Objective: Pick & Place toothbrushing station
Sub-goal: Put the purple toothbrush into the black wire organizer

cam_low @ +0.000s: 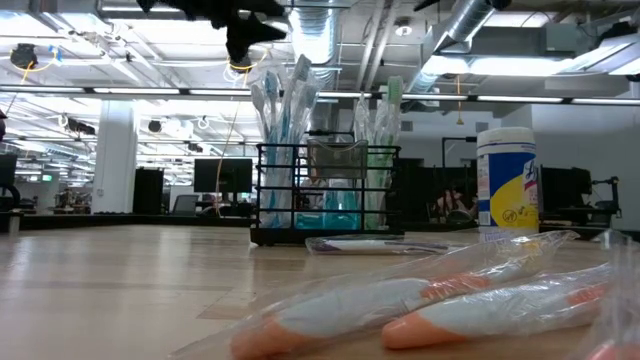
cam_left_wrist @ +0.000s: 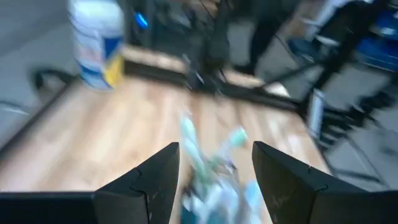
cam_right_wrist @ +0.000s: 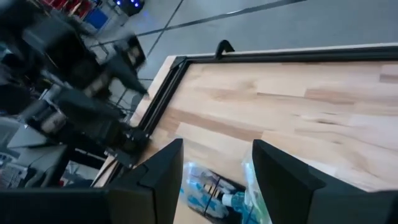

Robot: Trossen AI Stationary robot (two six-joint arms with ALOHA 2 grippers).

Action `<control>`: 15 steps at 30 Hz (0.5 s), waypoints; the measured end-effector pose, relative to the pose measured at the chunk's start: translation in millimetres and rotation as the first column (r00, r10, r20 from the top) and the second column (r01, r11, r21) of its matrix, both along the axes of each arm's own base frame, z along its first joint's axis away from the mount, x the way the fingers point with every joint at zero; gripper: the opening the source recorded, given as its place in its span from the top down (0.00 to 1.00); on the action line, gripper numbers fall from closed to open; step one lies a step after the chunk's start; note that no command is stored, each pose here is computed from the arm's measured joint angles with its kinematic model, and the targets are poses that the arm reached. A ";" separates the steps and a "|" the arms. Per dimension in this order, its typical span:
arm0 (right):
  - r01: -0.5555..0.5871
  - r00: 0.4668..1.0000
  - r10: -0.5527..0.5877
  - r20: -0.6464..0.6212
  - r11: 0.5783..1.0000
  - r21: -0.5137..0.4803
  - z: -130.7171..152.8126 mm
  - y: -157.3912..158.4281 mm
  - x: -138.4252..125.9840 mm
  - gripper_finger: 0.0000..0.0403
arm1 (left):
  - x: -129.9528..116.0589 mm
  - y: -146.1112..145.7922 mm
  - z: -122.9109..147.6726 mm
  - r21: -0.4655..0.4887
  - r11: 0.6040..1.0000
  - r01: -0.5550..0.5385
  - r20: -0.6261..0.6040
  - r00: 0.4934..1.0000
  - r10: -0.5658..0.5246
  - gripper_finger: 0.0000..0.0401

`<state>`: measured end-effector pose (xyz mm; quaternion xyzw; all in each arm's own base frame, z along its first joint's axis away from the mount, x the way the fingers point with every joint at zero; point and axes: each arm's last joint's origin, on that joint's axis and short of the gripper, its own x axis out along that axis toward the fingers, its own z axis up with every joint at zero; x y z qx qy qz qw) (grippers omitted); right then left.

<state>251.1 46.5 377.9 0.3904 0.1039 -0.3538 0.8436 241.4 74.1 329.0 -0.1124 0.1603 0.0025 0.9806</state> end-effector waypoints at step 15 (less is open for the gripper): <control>-0.043 0.972 0.022 -0.233 0.996 -0.082 -6.8 -14.6 -20.1 0.55 | 19.1 -28.6 7.8 0.060 0.971 0.230 -0.152 0.964 -0.218 0.51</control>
